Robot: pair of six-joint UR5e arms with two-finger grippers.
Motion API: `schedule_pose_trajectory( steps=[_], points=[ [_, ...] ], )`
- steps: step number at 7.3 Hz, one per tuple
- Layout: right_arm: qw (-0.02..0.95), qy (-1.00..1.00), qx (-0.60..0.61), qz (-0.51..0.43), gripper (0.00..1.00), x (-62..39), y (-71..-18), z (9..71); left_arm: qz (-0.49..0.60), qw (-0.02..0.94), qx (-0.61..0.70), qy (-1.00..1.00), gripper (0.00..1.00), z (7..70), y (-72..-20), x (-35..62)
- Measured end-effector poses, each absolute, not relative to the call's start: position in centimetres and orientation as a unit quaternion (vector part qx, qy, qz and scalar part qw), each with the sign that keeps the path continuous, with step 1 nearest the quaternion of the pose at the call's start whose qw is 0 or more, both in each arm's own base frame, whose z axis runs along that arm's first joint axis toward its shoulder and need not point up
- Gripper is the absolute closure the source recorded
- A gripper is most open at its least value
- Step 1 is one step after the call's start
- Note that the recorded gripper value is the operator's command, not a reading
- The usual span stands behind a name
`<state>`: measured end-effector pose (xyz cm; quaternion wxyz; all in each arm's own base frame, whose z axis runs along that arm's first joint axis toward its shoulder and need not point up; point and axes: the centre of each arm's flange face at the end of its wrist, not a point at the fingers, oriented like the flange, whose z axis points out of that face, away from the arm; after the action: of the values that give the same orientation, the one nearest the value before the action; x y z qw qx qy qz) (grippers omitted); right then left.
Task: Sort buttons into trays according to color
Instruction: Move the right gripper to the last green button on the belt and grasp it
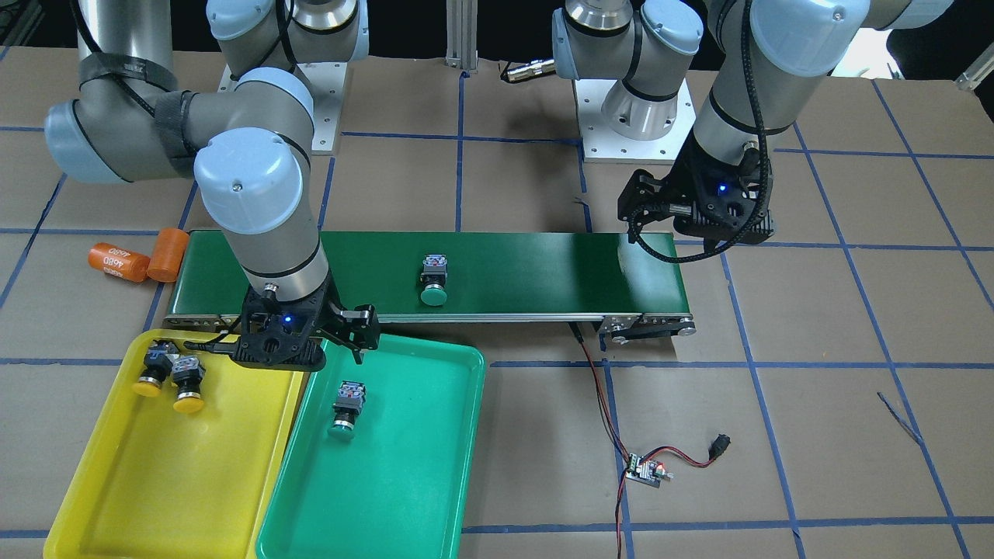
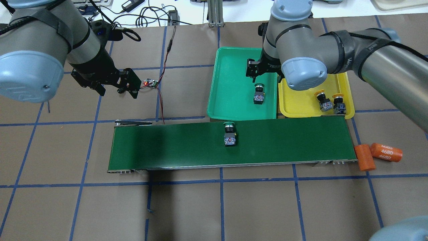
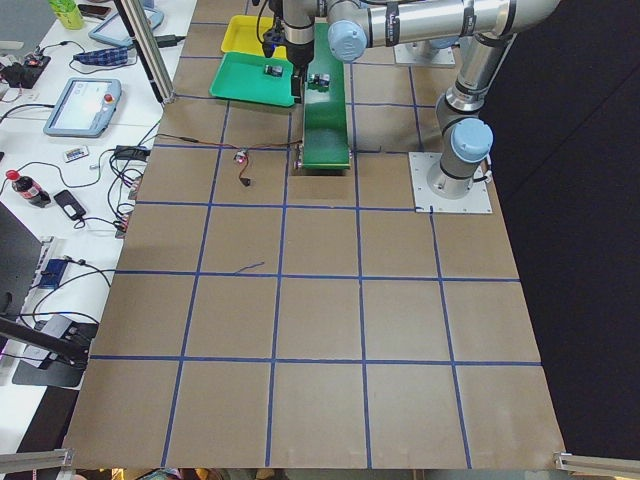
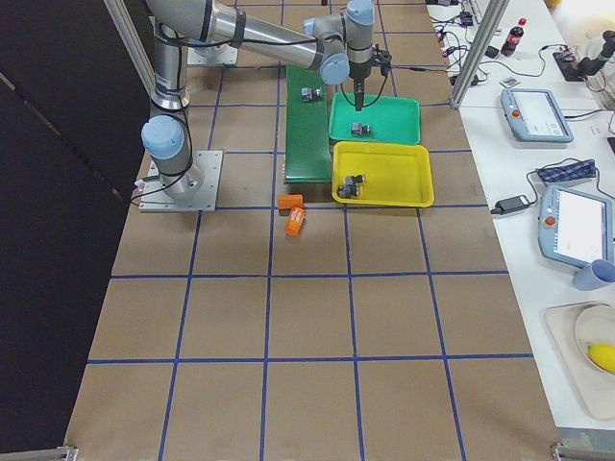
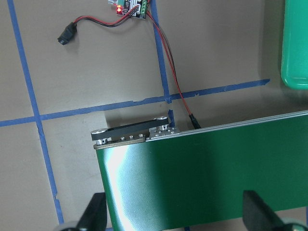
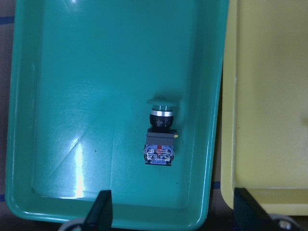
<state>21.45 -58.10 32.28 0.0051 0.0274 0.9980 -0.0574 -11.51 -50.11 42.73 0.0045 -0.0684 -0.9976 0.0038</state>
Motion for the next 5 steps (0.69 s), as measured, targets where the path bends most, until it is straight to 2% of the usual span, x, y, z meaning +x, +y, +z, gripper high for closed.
schedule_pose_trajectory(
  steps=[3,5],
  points=[
    [0.014,0.998,0.032,-0.048,0.12,26.1,-54.3,33.4,0.002,0.005,-0.067,-0.998,0.00,42.5,-50.0,-11.5],
    [0.005,0.999,0.038,-0.016,0.12,29.4,-49.4,29.9,0.000,0.006,-0.067,-0.998,0.00,42.4,-49.9,-11.5]
  ],
)
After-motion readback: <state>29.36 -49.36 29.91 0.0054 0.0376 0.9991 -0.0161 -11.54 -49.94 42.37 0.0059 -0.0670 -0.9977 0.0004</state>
